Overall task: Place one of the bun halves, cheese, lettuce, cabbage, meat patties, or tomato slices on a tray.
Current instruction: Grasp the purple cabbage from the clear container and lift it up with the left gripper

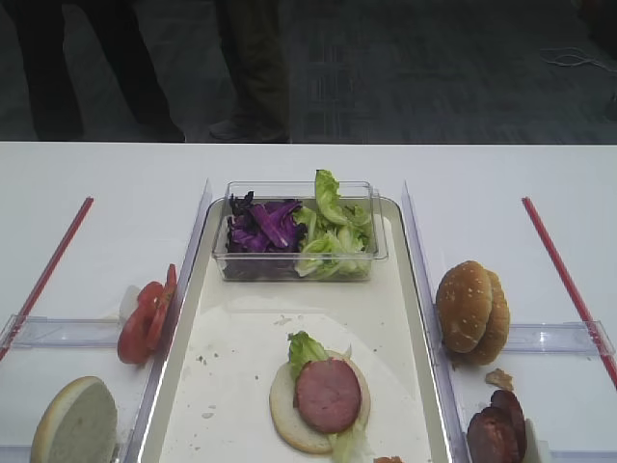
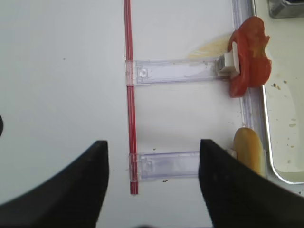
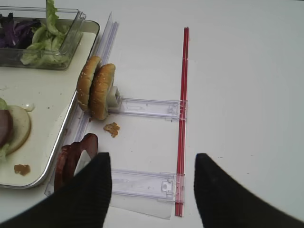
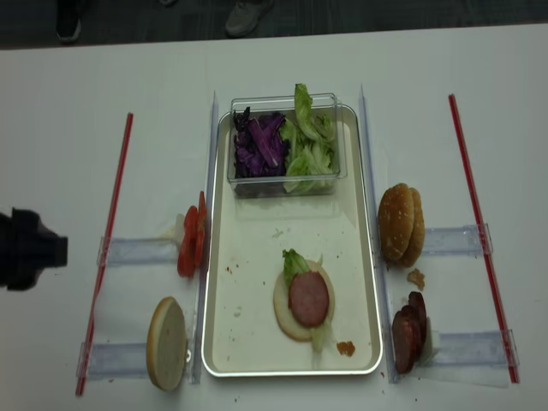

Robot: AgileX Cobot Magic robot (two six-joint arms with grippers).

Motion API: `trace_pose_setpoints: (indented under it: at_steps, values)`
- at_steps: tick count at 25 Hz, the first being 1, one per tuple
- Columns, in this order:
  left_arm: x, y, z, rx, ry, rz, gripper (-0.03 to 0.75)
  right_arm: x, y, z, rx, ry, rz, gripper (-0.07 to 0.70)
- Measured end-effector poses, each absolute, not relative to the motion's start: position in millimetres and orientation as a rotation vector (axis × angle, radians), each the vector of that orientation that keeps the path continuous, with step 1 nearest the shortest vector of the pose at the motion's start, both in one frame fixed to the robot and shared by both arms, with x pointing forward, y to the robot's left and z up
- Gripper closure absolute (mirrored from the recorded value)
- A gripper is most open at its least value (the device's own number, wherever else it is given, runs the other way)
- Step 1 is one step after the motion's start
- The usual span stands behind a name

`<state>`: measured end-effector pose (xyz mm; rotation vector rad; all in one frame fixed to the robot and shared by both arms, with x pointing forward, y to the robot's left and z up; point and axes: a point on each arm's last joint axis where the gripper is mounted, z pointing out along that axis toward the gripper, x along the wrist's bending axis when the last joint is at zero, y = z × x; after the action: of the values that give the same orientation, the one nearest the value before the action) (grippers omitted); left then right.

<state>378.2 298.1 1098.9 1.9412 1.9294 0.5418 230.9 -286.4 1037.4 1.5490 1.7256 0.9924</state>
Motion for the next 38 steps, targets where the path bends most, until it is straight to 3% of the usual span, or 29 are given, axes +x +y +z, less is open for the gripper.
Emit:
trace_pose_setpoints:
  at_steps: [24, 38]
  values:
    - [556.8, 286.9, 1083.7, 2.103, 2.058, 0.329, 0.322, 230.9, -286.4, 1037.4, 1.549, 1.726, 0.992, 0.193]
    - [627.8, 281.7, 1067.3, 2.111, 2.076, 0.285, 0.322, 230.9, -286.4, 1037.4, 1.549, 1.726, 0.992, 0.193]
